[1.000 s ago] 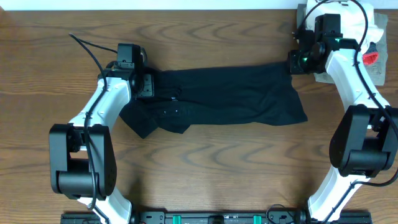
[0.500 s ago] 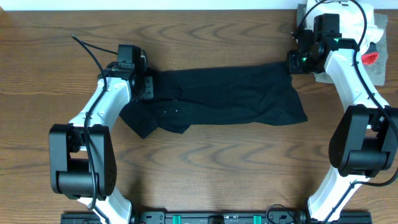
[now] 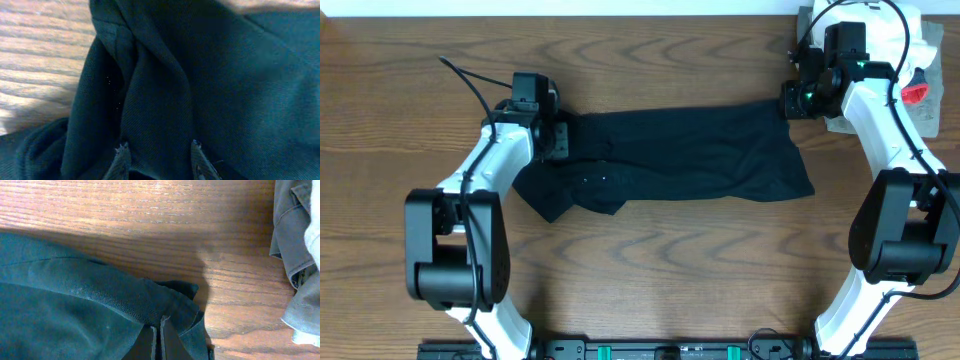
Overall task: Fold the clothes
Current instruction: 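Hold the flattened garment ends with both grippers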
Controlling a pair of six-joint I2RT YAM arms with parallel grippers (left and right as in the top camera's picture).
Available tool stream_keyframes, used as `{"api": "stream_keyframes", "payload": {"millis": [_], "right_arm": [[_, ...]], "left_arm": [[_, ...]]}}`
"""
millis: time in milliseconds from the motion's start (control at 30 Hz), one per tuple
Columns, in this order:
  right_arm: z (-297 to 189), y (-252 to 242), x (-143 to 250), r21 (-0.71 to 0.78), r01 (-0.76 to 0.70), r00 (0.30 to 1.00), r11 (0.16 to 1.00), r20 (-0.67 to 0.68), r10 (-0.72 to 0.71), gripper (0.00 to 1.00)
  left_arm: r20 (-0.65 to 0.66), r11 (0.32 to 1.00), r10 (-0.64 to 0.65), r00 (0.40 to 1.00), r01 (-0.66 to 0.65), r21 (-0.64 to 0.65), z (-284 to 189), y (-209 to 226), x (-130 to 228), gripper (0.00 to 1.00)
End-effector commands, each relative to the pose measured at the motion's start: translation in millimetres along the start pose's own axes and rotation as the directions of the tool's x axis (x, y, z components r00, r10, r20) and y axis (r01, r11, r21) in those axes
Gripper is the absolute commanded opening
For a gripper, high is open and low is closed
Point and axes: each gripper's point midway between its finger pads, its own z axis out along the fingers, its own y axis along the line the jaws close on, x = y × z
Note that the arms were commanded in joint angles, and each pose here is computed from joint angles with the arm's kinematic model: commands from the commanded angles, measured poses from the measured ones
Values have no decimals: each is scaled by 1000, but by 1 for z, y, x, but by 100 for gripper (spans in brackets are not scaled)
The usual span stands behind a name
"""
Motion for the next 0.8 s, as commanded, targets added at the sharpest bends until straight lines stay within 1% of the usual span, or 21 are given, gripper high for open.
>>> {"api": "stream_keyframes", "payload": {"millis": [0,67,100,133,200,233,267,400,533,633,767], "right_arm": [[2,7,0,-14,25,1000,1000,-3,-25,1],[2,7,1,-14,25,1000,1000,-5,-25,1],[2,7,1,-14,25,1000,1000,-5,-25,1],[2,7,1,-14,25,1000,1000,-5,-25,1],[2,7,0,-14,25,1000,1000,-4,-25,1],[2,7,0,-14,25,1000,1000,-4,-25,1],[2,7,0,-14,25,1000,1000,-4,-25,1],[2,7,1,-14,24,1000,1000,-5,-25,1],[2,7,1,-14,25,1000,1000,-5,-25,1],[2,7,1,-14,24,1000,1000,-5,-25,1],[2,7,2,-14,24,1000,1000,-9,-24,1]], "left_arm": [[-2,1000,8,1000,-8,-8,2,3,-1,41],[0,1000,8,1000,-8,-7,2,3,-1,41],[2,1000,8,1000,-8,-7,2,3,-2,36],[3,1000,8,1000,-8,-7,2,3,-2,28],[3,1000,8,1000,-8,-7,2,3,-2,19],[3,1000,8,1000,-8,-7,2,3,-2,9],[3,1000,8,1000,-8,-7,2,3,-2,6],[5,1000,8,1000,-8,-6,2,3,-3,6],[37,1000,7,999,-7,-3,-7,2,-15,6],[103,1000,5,995,-6,4,-31,0,-35,6],[208,1000,-2,978,-1,16,-78,-2,-60,6]]}}
